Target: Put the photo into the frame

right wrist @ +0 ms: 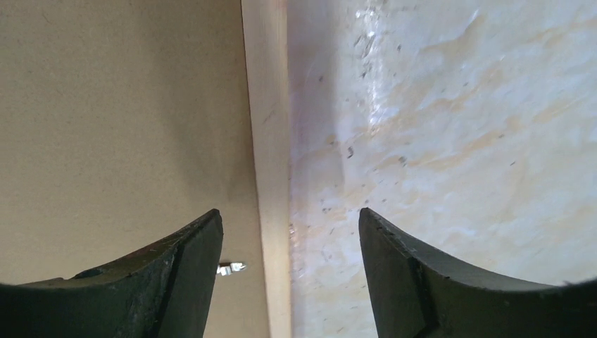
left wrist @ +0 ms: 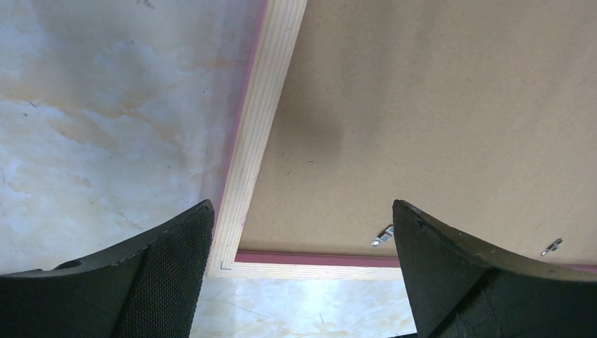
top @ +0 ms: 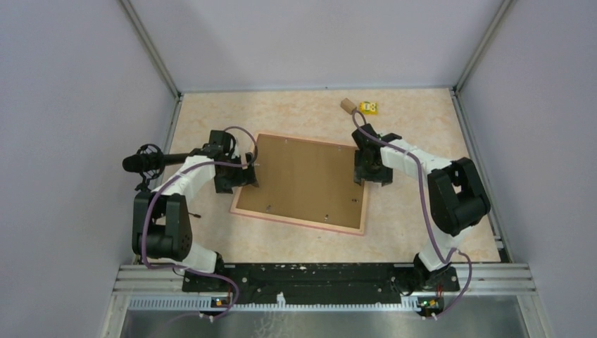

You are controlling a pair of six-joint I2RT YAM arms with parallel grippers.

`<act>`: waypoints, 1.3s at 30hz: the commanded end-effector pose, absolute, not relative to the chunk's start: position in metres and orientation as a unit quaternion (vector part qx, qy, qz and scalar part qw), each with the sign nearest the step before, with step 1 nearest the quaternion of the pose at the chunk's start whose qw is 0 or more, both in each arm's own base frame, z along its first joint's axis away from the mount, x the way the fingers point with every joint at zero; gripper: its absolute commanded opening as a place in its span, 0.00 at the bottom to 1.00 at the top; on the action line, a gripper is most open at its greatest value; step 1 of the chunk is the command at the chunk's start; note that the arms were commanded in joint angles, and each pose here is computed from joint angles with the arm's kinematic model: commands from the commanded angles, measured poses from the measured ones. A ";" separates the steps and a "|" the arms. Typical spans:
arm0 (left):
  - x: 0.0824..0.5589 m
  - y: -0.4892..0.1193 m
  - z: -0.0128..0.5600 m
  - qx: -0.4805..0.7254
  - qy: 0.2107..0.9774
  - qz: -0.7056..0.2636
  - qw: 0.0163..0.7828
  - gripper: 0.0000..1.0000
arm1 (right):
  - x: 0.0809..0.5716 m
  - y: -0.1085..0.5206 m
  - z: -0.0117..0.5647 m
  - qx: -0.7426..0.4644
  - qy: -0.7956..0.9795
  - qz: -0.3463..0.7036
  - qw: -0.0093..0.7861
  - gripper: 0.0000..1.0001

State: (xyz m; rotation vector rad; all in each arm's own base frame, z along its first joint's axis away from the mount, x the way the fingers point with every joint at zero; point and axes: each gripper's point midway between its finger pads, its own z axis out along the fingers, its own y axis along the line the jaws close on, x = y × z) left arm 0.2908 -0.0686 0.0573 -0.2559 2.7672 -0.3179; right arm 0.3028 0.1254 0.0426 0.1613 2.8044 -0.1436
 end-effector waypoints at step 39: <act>0.287 -0.059 0.022 -0.145 0.975 -0.114 0.126 0.97 | 0.220 0.168 0.005 0.318 0.944 0.023 0.089 0.62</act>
